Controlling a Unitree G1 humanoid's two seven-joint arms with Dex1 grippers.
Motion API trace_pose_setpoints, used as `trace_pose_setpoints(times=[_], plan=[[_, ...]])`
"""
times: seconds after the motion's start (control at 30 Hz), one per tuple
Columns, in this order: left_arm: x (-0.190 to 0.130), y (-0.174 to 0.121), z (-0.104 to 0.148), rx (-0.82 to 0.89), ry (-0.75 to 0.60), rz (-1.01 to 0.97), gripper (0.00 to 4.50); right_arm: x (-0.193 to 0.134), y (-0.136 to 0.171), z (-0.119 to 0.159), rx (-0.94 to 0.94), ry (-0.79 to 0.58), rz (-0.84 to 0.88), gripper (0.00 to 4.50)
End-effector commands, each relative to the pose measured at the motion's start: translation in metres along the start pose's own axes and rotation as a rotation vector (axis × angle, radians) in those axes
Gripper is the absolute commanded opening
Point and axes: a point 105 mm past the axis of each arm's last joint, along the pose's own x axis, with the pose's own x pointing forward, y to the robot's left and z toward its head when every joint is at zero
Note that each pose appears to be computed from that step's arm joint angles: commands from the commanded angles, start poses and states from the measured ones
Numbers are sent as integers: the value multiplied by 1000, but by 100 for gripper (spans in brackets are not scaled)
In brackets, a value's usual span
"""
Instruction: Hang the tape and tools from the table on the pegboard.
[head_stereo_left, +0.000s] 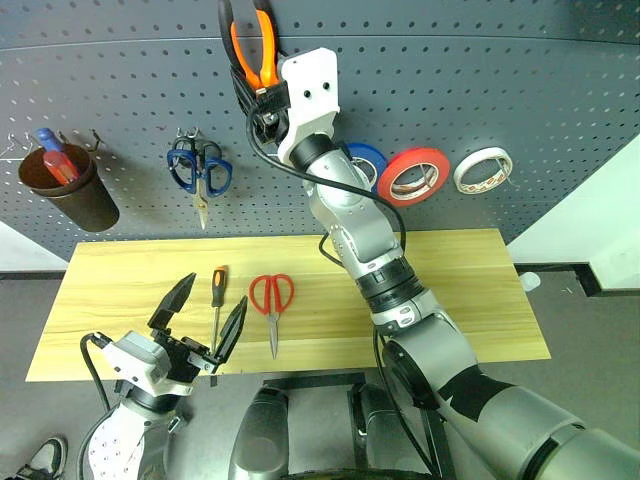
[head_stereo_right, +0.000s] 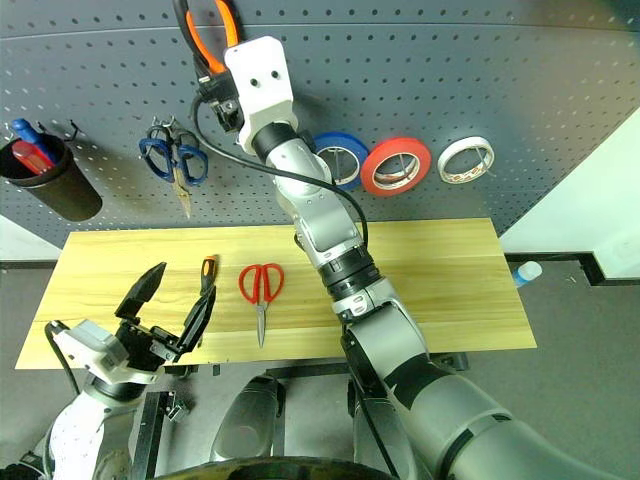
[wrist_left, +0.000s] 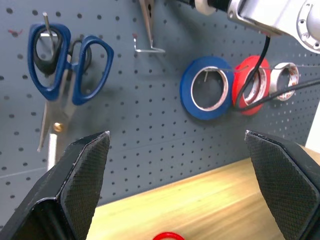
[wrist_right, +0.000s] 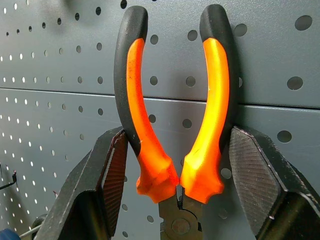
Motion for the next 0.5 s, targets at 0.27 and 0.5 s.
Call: trace_pose_setpoints(times=[0.27, 0.5], plan=[[1, -1, 8, 16, -48, 6, 450, 7, 17, 13, 38, -61, 10, 269], [1, -1, 9, 19, -46, 5, 450, 3, 22, 2, 52, -32, 10, 269]])
